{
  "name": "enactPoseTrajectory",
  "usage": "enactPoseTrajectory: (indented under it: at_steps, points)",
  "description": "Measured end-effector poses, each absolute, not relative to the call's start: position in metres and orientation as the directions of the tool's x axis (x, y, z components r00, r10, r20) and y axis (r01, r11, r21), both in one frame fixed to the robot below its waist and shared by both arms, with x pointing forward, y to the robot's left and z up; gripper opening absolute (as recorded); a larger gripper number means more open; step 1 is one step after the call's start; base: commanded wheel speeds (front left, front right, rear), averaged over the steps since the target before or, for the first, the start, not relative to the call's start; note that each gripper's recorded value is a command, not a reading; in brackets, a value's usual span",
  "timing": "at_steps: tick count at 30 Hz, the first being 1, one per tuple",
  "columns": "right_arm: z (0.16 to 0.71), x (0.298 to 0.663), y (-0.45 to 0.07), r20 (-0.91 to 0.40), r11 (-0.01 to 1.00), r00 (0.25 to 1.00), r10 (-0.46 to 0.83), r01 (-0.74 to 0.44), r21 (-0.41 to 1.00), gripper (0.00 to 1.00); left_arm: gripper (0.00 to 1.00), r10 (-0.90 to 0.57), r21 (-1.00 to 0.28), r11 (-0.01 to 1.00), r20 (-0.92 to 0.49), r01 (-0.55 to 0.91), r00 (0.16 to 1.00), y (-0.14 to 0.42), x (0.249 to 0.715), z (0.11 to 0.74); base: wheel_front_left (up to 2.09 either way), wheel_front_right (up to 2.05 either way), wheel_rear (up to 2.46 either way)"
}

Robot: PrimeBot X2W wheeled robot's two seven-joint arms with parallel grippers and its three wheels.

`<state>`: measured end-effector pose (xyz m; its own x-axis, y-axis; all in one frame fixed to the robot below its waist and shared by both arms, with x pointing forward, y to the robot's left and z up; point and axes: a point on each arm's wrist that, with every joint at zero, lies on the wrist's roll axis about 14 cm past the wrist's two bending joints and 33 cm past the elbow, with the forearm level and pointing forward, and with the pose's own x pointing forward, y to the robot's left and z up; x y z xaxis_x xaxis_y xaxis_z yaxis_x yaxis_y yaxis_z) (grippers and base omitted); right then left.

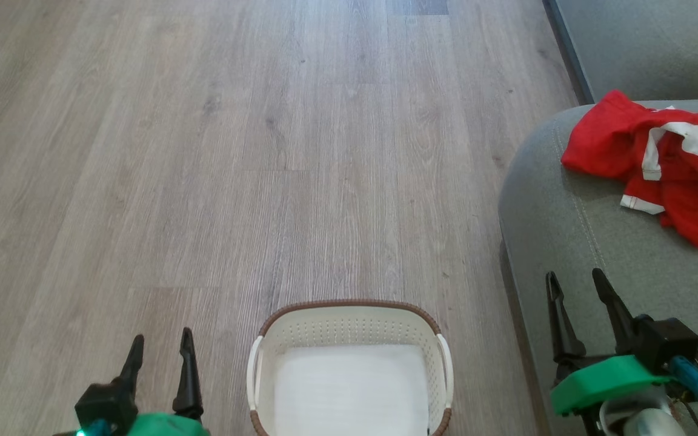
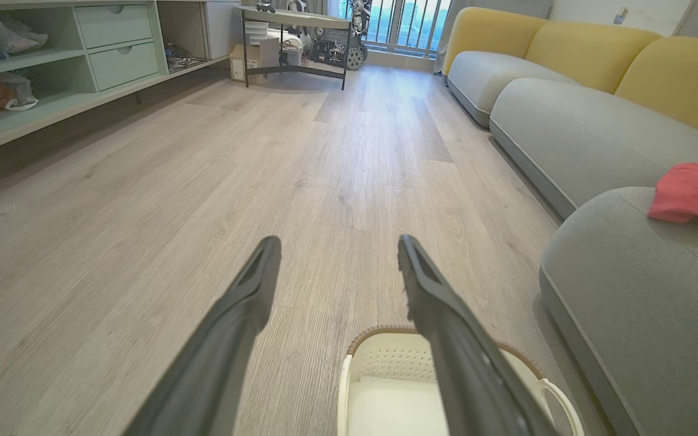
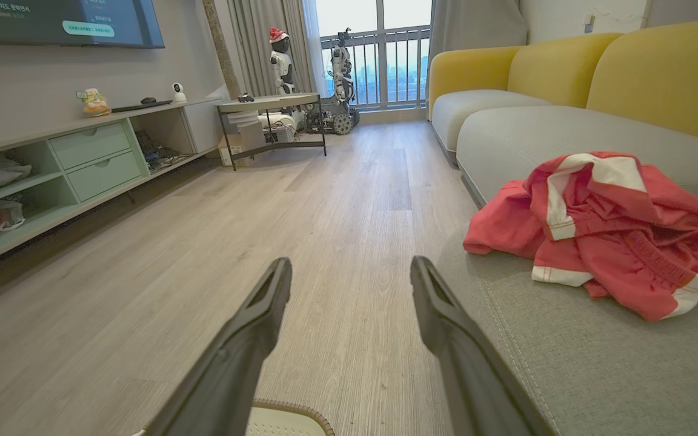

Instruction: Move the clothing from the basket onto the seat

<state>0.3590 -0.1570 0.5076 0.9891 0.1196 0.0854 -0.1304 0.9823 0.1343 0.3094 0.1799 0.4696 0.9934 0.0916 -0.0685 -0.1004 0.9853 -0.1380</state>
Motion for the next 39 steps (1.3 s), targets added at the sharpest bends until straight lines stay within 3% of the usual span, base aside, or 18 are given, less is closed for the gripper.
enactPoseTrajectory:
  at_steps: [10,11,18,39]
  points:
    - [0.505,0.359,-0.157,0.078,0.982,0.990,0.117,-0.127,0.136,1.00,1.00,0.093,-0.136,0.985,-0.069,-0.102,0.993,0.180,0.309,0.469,0.00,0.00,0.00]
    - [0.504,0.359,-0.158,0.074,0.983,0.990,0.117,-0.126,0.137,0.00,0.00,0.093,-0.135,0.986,-0.070,-0.102,0.993,0.180,0.309,0.469,0.00,0.00,0.00]
    - [0.457,0.341,-0.161,-0.076,0.982,0.992,0.105,-0.091,0.167,0.00,0.00,0.106,-0.137,0.981,-0.198,-0.134,0.974,0.180,0.291,0.431,0.00,0.00,0.00]
    - [0.453,0.342,-0.173,-0.111,0.923,0.993,0.041,0.005,0.385,0.00,0.00,0.095,-0.351,0.916,-0.279,-0.194,0.956,0.181,0.298,0.421,0.00,0.00,0.00]
